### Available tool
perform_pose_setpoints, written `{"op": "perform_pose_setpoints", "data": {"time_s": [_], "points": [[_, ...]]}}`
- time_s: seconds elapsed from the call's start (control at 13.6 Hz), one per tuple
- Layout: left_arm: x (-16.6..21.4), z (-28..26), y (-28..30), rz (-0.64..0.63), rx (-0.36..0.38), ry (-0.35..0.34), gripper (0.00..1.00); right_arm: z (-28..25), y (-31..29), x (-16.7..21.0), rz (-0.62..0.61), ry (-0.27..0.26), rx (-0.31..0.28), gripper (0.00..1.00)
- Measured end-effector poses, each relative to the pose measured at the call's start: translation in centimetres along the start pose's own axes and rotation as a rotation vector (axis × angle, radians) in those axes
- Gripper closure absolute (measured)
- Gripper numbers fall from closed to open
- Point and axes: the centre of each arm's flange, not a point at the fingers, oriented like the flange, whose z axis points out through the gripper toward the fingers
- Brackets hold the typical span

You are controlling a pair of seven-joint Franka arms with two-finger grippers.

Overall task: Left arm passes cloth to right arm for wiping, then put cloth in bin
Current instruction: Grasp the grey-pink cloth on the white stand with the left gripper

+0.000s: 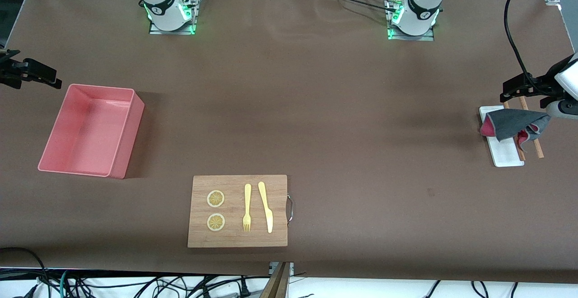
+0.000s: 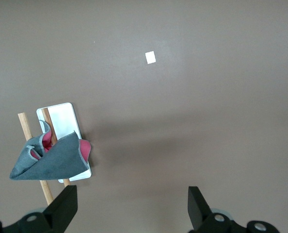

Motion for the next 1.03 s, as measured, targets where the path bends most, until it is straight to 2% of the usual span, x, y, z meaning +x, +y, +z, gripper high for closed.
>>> {"op": "perform_pose_setpoints", "data": {"time_s": [0.66,1.03], "points": [[0.06,-0.44,-0.42,-0.007,0.004,0.019,0.0,-0.08,-0.14,0.11,-0.003,0.009,-0.001,0.0],[0.06,-0.44,-0.42,-0.007,0.004,0.019,0.0,-0.29,0.02,0.54,0.0,0.043,-0.004,0.0]]}}
